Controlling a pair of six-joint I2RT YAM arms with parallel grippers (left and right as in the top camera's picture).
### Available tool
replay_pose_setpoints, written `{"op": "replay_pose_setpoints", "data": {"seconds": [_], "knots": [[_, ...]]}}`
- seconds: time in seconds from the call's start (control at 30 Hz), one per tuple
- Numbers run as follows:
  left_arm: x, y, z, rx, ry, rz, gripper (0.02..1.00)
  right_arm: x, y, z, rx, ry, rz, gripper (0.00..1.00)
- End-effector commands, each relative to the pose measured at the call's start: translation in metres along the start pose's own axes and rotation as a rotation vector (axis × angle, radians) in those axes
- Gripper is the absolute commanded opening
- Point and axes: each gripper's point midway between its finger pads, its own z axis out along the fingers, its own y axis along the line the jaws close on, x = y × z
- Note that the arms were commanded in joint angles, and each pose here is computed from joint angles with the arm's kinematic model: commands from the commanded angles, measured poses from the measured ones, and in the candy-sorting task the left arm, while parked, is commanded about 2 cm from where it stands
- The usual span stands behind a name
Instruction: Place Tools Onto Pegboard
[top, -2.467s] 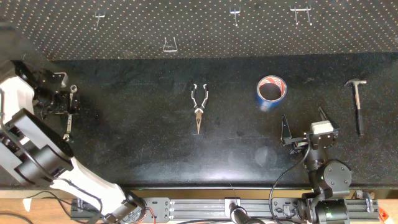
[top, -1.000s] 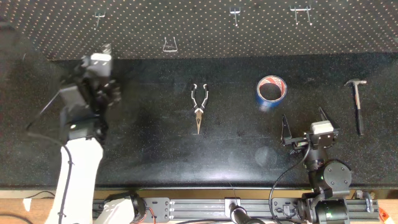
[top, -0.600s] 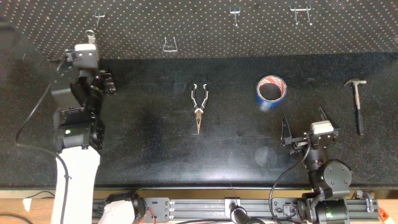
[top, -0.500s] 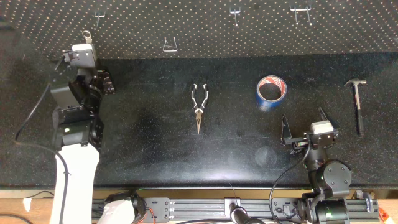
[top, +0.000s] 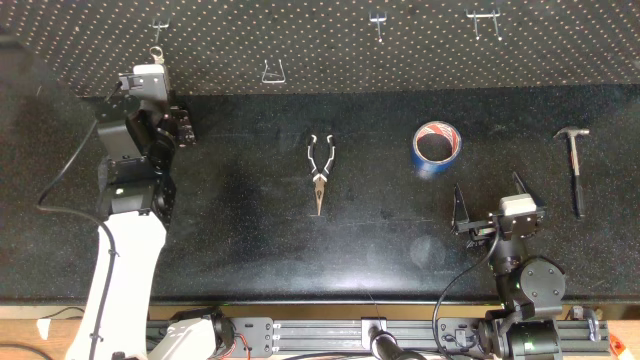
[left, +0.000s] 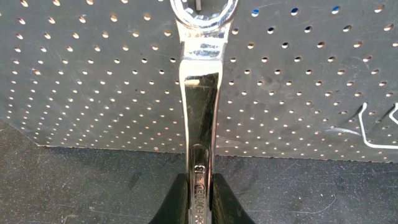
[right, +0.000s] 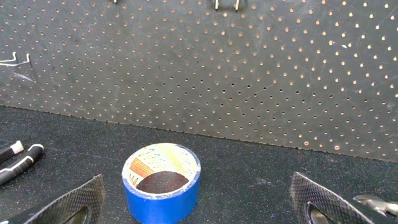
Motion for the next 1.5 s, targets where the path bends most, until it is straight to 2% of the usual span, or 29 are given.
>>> {"op": "replay_pose_setpoints", "data": {"seconds": [0.03, 0.13, 0.67, 0.93, 0.97, 1.0, 1.03, 1.27, 1.3, 1.33, 1.4, 1.43, 1.47, 1.5], "knots": [[-0.016, 0.004, -0.001, -0.019, -0.038, -0.016, 0.027, 0.001, 0.0, 0.0, 0.003, 0.001, -0.014, 0.967], [-0.016, 0.011, -0.001, -0.061, -0.034, -0.017, 0.027, 0.001, 0.0, 0.0, 0.003, 0.001, -0.014, 0.967], [-0.015, 0.012, 0.013, -0.064, -0.043, -0.017, 0.031, 0.001, 0.0, 0.0, 0.003, 0.001, -0.014, 0.967], [-0.014, 0.013, 0.048, -0.07, -0.082, -0.017, 0.045, 0.001, 0.0, 0.0, 0.003, 0.001, -0.014, 0.967], [-0.015, 0.013, 0.051, -0.07, -0.087, -0.017, 0.159, 0.001, 0.0, 0.0, 0.003, 0.001, -0.014, 0.967], [-0.016, 0.013, 0.054, -0.071, -0.1, -0.017, 0.474, 0.001, 0.0, 0.0, 0.003, 0.001, -0.014, 0.967], [-0.019, 0.014, 0.055, -0.072, -0.113, -0.017, 0.985, 0.001, 0.0, 0.0, 0.004, 0.001, -0.014, 0.967], [-0.044, 0.006, 0.002, -0.055, -0.154, -0.01, 0.996, 0.001, 0.0, 0.0, 0.003, 0.001, -0.014, 0.967], [-0.043, -0.006, -0.009, -0.029, -0.139, 0.002, 0.996, 0.001, 0.0, 0.0, 0.003, 0.001, -0.014, 0.967], [-0.039, -0.011, -0.026, -0.046, -0.114, 0.047, 0.996, 0.001, 0.0, 0.0, 0.003, 0.001, -0.014, 0.967], [-0.036, -0.006, -0.057, -0.054, -0.103, 0.036, 0.996, 0.001, 0.0, 0.0, 0.003, 0.001, -0.014, 0.967], [-0.038, -0.013, -0.066, -0.01, -0.114, -0.005, 0.998, 0.001, 0.0, 0.0, 0.003, 0.001, -0.014, 0.969], [-0.04, -0.033, -0.076, 0.104, -0.119, -0.113, 0.996, 0.001, 0.0, 0.0, 0.003, 0.001, -0.014, 0.967], [-0.035, -0.04, -0.08, 0.135, -0.094, -0.222, 0.996, 0.001, 0.0, 0.0, 0.003, 0.001, -0.014, 0.967]]}}
